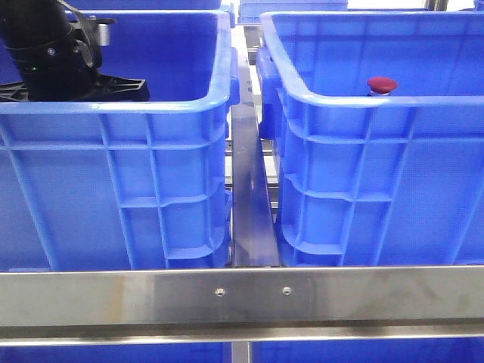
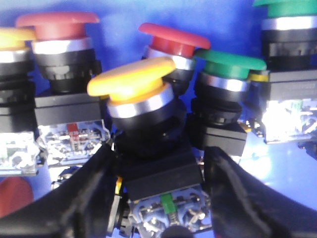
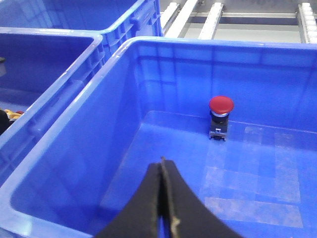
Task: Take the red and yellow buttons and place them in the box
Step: 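Grasp a yellow mushroom push button with the left gripper and lift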
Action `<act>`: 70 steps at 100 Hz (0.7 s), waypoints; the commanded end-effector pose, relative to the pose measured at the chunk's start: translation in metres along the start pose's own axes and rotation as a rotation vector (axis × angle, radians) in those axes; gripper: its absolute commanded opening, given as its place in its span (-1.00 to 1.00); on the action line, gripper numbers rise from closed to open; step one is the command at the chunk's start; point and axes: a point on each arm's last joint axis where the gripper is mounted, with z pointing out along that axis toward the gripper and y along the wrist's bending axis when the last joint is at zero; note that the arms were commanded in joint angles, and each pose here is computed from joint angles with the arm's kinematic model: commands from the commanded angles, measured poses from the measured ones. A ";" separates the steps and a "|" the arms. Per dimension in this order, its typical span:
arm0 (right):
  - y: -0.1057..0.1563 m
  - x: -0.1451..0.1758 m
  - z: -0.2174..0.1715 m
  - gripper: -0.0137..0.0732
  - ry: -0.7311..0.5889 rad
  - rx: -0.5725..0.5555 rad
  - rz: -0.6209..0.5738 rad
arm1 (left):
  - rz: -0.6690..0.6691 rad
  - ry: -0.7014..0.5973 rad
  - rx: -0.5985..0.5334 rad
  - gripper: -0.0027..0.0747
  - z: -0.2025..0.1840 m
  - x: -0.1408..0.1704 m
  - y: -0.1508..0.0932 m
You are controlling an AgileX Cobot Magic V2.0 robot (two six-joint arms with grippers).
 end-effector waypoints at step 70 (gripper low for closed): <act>0.000 -0.010 -0.002 -0.82 -0.036 0.009 0.000 | 0.248 -0.539 0.297 -0.61 -0.185 0.018 -0.040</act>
